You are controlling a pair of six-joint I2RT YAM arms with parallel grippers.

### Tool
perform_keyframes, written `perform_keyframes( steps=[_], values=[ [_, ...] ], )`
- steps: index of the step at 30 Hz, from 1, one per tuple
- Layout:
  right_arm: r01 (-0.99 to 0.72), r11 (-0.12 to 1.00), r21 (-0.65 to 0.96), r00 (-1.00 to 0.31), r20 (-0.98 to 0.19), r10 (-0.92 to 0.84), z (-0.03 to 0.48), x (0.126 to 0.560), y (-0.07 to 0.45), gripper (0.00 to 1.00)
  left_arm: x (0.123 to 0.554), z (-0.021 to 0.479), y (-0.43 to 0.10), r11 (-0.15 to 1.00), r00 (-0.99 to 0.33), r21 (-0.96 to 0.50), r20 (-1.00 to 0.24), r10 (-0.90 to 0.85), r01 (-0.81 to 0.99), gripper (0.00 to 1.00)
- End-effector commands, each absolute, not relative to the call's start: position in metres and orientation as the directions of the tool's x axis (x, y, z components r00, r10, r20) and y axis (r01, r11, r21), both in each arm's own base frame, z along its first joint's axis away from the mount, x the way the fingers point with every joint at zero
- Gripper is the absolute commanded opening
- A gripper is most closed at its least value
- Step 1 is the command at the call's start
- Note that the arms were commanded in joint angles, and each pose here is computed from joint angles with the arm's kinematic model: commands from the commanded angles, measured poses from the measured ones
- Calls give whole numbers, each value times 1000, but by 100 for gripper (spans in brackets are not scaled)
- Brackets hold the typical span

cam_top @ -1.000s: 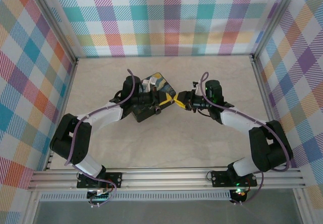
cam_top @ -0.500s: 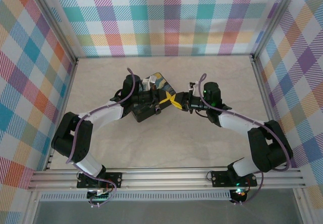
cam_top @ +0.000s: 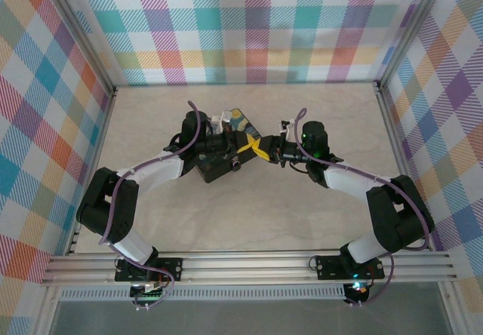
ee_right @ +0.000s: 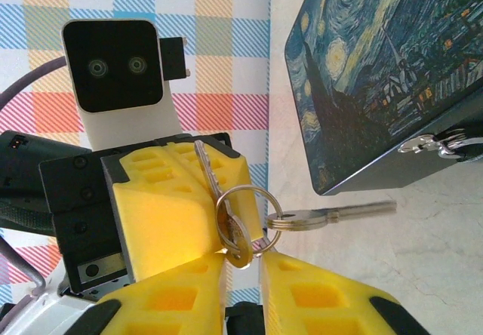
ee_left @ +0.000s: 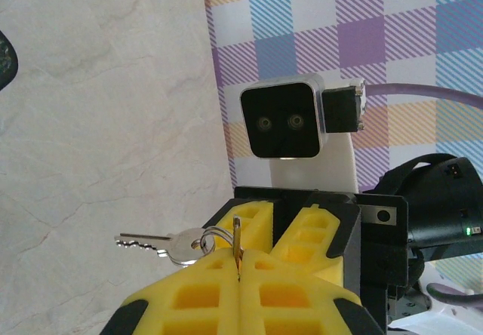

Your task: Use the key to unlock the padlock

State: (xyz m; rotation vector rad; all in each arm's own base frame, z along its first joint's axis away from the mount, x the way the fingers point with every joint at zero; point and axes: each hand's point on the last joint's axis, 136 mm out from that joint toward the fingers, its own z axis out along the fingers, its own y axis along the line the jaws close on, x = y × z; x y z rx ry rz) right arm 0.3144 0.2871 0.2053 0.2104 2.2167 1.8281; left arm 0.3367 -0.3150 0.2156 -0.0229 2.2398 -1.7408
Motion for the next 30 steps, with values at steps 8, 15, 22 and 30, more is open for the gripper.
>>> perform_keyframes(
  steps=[8, 15, 22, 30],
  values=[
    [-148, 197, 969, -921, -208, 328, 224, 326, 286, 20, 324, 224, -312, 229, -955, -954, -238, -178, 195, 0],
    [-135, 206, 969, -915, -202, 349, 220, 325, 282, 22, 322, 223, -310, 226, -955, -955, -233, -184, 189, 0],
    [-167, 185, 968, -894, -228, 385, 230, 329, 276, 21, 323, 219, -310, 239, -958, -955, -220, -186, 173, 0],
    [-168, 154, 974, -904, -215, 369, 232, 332, 282, 18, 323, 222, -311, 236, -957, -956, -223, -184, 177, 0]
  ],
)
